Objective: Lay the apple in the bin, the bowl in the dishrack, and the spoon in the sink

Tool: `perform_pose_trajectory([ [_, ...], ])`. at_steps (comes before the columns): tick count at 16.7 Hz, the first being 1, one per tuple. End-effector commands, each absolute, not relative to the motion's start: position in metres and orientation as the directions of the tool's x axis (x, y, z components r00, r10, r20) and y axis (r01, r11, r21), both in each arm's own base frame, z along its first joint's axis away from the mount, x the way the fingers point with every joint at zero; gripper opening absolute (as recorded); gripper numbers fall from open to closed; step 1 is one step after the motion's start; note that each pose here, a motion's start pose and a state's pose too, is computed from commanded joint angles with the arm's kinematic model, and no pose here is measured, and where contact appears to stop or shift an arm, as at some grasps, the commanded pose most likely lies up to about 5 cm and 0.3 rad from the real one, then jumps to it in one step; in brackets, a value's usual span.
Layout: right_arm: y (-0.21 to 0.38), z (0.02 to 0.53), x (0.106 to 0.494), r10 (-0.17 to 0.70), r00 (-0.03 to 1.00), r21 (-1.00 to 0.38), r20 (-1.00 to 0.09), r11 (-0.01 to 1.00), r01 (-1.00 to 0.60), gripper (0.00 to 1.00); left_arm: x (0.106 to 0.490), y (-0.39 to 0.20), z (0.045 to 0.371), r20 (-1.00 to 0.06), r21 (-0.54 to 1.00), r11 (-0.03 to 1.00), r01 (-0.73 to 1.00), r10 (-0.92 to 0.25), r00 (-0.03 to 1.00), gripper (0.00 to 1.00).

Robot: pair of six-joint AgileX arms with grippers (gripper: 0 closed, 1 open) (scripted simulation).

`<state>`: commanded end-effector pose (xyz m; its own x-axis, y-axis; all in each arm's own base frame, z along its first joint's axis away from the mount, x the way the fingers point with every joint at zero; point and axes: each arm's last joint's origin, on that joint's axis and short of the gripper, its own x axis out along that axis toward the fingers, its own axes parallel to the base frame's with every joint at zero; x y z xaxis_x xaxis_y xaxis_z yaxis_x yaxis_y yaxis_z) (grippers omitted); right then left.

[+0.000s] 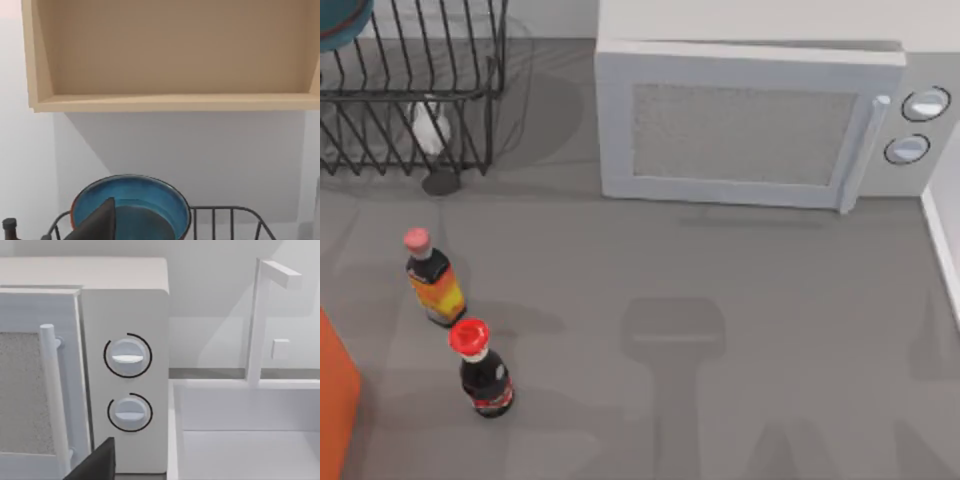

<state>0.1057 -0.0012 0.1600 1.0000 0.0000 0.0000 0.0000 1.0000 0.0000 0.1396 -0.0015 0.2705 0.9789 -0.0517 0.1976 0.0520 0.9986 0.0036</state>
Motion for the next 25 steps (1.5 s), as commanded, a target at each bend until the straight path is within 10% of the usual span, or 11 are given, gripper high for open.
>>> perform_pose_trajectory([
  [8, -0.001, 0.16, 0.106, 0.0, 1.0, 0.0, 0.0, 1.0, 0.0, 1.0, 0.106, -0.001, 0.167, 0.022, 0.0, 1.0, 0.002, -0.002, 1.0, 1.0],
  [16, -0.002, 0.161, 0.106, -0.003, 1.0, -0.01, -0.011, 1.0, 0.003, 1.0, 0.106, -0.001, 0.16, 0.0, 0.0, 1.0, 0.0, 0.0, 1.0, 1.0],
  [25, -0.019, 0.192, 0.128, -0.124, 0.867, -0.466, -0.483, 0.875, -0.134, 1.0, 0.106, -0.001, 0.16, 0.0, 0.0, 1.0, 0.0, 0.0, 1.0, 1.0],
])
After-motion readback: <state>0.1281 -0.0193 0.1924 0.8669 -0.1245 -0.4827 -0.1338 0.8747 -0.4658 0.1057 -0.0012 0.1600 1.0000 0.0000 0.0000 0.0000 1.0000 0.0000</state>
